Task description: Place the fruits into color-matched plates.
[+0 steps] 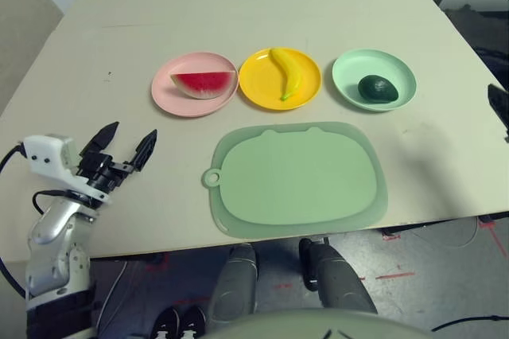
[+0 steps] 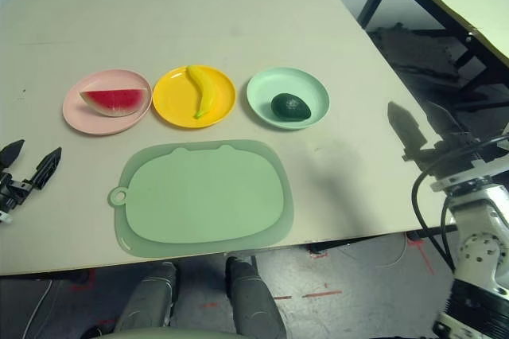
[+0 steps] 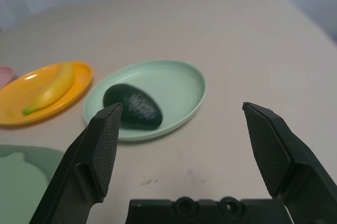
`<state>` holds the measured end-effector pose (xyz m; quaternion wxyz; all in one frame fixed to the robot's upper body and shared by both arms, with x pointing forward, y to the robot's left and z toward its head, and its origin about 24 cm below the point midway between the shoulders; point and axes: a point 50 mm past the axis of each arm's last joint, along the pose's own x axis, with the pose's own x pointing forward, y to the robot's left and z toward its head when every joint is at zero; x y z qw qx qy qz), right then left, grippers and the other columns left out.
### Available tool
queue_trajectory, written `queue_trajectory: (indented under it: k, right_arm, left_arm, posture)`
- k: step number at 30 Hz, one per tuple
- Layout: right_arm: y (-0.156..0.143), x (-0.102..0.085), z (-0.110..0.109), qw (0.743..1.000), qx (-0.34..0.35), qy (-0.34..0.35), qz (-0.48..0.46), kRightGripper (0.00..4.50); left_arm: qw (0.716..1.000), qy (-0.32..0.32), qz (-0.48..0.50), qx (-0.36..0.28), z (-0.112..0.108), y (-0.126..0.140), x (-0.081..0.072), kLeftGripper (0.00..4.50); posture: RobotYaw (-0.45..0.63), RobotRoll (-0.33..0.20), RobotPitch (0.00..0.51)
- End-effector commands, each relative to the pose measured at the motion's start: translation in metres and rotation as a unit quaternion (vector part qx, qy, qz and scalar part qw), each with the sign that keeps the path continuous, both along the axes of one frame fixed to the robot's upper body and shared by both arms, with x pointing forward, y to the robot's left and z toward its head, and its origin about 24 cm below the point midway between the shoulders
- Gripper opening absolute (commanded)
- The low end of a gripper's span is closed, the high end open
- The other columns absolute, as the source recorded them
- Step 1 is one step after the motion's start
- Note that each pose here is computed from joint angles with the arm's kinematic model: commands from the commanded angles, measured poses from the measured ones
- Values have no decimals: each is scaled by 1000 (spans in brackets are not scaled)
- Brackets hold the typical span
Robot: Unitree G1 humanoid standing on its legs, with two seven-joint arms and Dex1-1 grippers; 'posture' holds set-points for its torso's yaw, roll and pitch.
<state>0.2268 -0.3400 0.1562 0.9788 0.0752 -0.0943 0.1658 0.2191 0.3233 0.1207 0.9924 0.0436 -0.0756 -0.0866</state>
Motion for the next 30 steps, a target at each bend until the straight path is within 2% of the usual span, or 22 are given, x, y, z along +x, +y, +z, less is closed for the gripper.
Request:
queue_trajectory:
  k: [1,3,5,7,11,16,20,22,24,25,30]
  right_arm:
    - [6,-3,10,994,103,-6,36,4500]
    - [3,-16,3,990,130,25,47,4500]
    - [-6,-30,-12,992,100,63,51,4500]
    - [-18,-34,-22,995,68,70,33,4500]
    - [-41,-27,-30,999,-2,36,-26,4500]
    - [-42,-14,-33,999,-19,-9,-25,4500]
    - [-41,-17,-36,1000,-27,-1,-11,3580]
    - [-41,-18,-34,999,-31,4,-10,3731]
    - [-43,-19,-31,999,-36,3,-11,4329]
    - [-44,-19,-30,999,-38,3,-13,4421]
    - [-46,-19,-33,999,-45,12,-18,4421]
  left_arm:
    - [1000,-3,7,2,1,8,-2,4470]
    - [1000,-5,12,4,2,10,-4,4470]
    - [1000,-7,15,6,4,11,-5,4470]
    - [1000,-7,16,7,6,13,-5,4470]
    - [1000,-7,14,12,8,15,-4,4470]
    - [1000,-9,9,18,12,14,0,4470]
    - [1000,-9,10,14,11,12,1,4500]
    - [1000,-6,10,11,7,11,0,4500]
    - [1000,-2,11,9,4,10,-1,4500]
    - [1000,-1,12,8,4,10,-2,4500]
    - [1000,-2,16,6,3,7,-4,4500]
  posture:
    - [-2,0,185]
    - [0,0,183]
    - [-2,0,186]
    - [-4,0,189]
    - [-10,0,189]
    - [-10,0,200]
    - [-10,0,208]
    - [-15,0,215]
    - [-12,0,218]
    - [-8,0,219]
    - [7,0,220]
